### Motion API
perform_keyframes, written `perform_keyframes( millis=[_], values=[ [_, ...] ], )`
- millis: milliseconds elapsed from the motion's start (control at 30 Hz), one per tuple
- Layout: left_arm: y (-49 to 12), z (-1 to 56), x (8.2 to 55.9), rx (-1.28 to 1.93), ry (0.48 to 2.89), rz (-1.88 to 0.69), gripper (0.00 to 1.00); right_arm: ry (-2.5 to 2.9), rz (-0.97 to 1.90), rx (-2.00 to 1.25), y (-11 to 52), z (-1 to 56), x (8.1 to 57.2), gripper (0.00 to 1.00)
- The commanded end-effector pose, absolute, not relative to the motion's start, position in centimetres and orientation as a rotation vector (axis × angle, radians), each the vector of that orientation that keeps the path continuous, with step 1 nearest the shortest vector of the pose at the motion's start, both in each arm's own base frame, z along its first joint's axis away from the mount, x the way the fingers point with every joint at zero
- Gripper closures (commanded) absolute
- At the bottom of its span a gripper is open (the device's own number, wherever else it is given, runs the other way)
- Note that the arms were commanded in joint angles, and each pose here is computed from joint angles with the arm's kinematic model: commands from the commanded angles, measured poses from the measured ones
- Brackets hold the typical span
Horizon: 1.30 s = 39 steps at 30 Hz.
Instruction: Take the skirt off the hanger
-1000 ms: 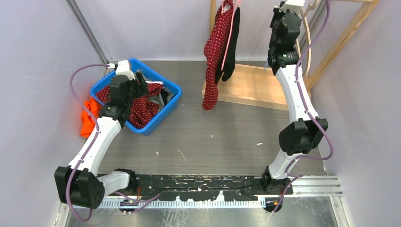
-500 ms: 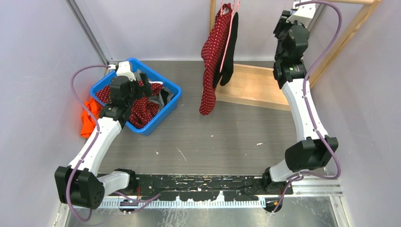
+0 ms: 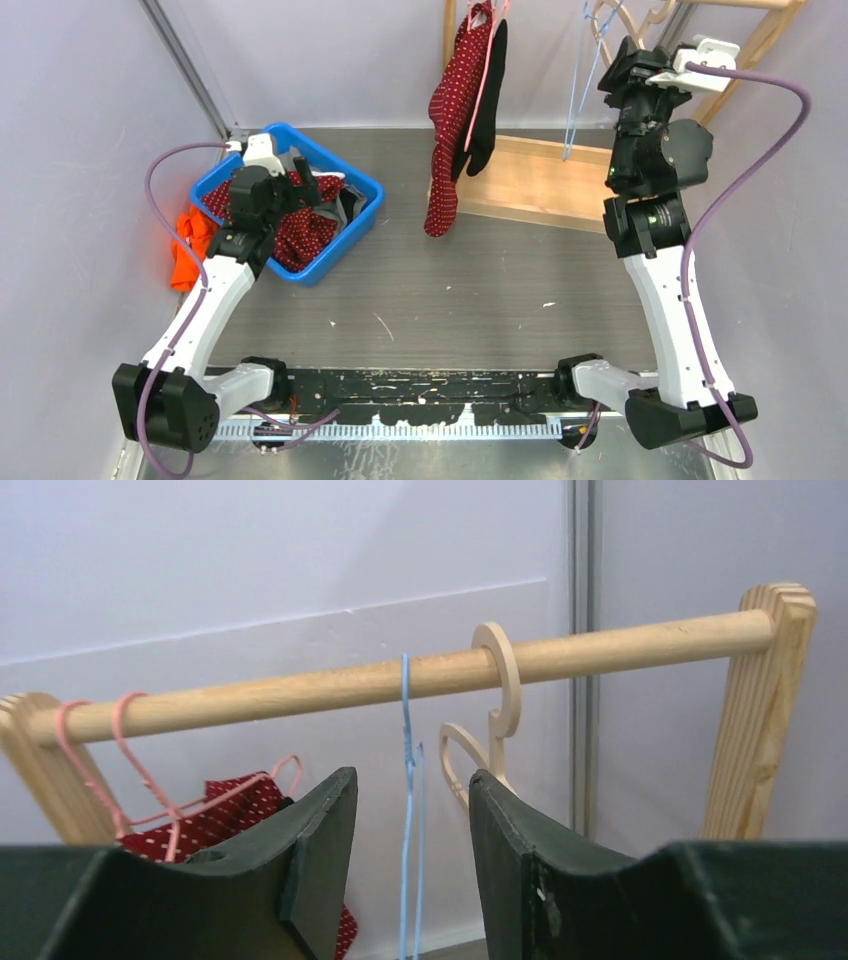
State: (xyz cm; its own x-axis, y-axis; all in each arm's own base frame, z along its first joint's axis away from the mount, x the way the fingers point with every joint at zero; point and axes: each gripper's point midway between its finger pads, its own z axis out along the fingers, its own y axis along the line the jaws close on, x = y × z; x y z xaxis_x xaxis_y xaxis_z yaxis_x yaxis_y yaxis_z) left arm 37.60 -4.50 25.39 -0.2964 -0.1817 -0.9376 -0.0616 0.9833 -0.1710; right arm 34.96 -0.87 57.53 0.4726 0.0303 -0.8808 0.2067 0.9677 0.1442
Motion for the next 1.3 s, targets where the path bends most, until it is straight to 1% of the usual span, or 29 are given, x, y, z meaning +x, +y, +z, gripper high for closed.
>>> perform_keyframes(
  millis=[0,167,267,500,667,733,900,1033,1267],
  values=[
    [-4.8,27.5,37.5,-0.174,1.796,-0.147,0.01,1.045,0.016,0.199,1.6,59.1,34.2,0.50],
    [-5.0,28.0,37.5,-0.174,1.786,-0.164,0.01,1.120,0.096,0.135,5.7,58.9,37.5,0.51],
    [-4.9,28.2,37.6,-0.175,1.784,-0.163,0.01,1.165,0.146,0.092,8.2,58.2,40.5,0.50],
    [-4.7,28.2,37.5,-0.176,1.789,-0.145,0.00,1.213,0.201,0.107,10.7,56.8,45.7,0.49],
    [-4.6,28.7,37.4,-0.175,1.778,-0.141,0.01,1.214,0.244,0.108,11.9,56.3,47.7,0.45],
    [-4.6,28.7,37.4,-0.174,1.778,-0.142,0.01,1.211,0.263,0.101,12.4,56.2,48.2,0.41],
    [-4.7,28.3,37.7,-0.171,1.790,-0.138,0.01,1.203,0.302,0.080,13.8,55.9,49.4,0.39],
    [-4.5,28.1,37.7,-0.171,1.794,-0.128,0.01,1.201,0.330,0.067,15.0,55.4,50.3,0.34],
    [-4.4,27.9,37.5,-0.164,1.803,-0.114,0.01,1.218,0.349,0.056,17.0,53.8,52.6,0.33]
  ],
)
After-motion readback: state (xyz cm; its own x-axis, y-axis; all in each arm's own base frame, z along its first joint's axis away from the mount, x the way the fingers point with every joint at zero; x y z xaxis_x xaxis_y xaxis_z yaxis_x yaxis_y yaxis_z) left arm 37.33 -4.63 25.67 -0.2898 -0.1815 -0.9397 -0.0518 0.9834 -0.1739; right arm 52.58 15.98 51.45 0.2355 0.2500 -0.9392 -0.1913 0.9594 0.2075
